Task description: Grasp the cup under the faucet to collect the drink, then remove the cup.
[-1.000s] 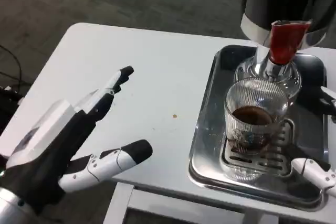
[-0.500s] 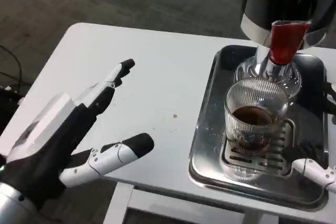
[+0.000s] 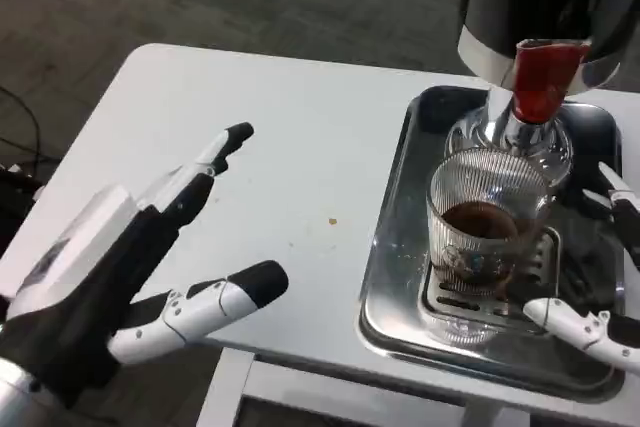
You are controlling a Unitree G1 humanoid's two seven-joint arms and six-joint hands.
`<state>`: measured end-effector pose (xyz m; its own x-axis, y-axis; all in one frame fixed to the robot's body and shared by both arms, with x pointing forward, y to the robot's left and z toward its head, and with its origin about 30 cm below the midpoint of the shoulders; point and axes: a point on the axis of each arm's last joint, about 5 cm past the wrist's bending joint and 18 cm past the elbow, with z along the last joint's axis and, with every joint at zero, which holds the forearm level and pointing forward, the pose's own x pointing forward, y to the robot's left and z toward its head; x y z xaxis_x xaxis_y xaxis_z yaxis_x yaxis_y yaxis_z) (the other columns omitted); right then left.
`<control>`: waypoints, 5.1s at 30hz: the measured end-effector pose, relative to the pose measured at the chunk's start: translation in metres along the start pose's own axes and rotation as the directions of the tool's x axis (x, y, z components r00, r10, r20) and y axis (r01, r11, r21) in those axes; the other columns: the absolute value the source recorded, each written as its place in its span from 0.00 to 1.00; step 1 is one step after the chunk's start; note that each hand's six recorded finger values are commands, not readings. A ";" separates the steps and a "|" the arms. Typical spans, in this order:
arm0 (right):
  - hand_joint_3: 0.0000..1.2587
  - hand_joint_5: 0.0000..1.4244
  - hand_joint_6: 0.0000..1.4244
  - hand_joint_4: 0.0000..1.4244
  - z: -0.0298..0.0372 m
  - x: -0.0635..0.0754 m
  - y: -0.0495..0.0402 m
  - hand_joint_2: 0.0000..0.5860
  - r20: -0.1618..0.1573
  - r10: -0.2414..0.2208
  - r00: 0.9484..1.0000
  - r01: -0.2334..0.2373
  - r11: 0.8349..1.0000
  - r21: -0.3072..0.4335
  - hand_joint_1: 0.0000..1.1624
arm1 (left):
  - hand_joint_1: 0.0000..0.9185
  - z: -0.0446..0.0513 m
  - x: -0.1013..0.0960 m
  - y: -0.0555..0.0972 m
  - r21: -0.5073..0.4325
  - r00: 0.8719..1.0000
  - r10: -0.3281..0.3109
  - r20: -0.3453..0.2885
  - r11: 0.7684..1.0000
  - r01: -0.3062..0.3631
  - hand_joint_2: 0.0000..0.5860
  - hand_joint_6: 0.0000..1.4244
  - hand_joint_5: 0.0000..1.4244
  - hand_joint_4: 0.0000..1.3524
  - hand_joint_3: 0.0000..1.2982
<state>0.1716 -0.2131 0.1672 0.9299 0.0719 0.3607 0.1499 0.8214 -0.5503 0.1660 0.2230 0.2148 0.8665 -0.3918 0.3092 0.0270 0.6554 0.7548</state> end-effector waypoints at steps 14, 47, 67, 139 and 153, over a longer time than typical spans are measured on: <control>0.01 0.11 0.09 0.12 0.0006 0.013 0.0172 0.30 0.018 0.019 1.000 -0.020 0.998 0.057 0.56 | 0.00 -0.0018 -0.005 0.003 0.000 1.000 0.016 -0.017 1.000 -0.016 0.09 0.02 0.05 0.01 0.03; 0.05 0.21 0.12 0.19 -0.0049 0.042 0.0441 0.29 0.046 0.000 0.999 -0.006 0.989 0.145 0.58 | 0.00 -0.0043 -0.008 0.005 -0.008 0.999 0.019 -0.033 1.000 -0.019 0.10 0.02 0.05 0.02 0.04; 0.27 0.35 0.23 0.31 -0.0022 0.045 0.0536 0.28 0.043 -0.034 0.998 0.027 0.987 0.157 0.60 | 0.00 -0.0079 -0.007 0.006 -0.007 0.999 0.021 -0.035 1.000 -0.021 0.10 0.02 0.06 0.03 0.05; 0.47 0.57 0.59 0.46 0.0206 0.024 0.0579 0.28 0.143 -0.174 0.974 0.157 0.979 0.127 0.71 | 0.00 -0.0071 -0.014 0.008 0.010 0.999 0.027 -0.047 1.000 -0.026 0.11 0.02 0.07 0.03 0.05; 0.47 0.57 0.59 0.46 0.0460 0.018 0.0775 0.28 0.216 -0.093 0.972 0.049 0.978 0.201 0.71 | 0.00 -0.0058 -0.029 0.022 0.030 0.992 0.094 -0.080 0.995 -0.092 0.11 0.02 0.07 0.03 0.05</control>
<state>0.1846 -0.1222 0.1658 0.8173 0.1158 0.5645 0.1246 0.9210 -0.3692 0.1441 0.2525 0.2187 0.9022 -0.2754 0.3319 -0.0679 0.6691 0.7400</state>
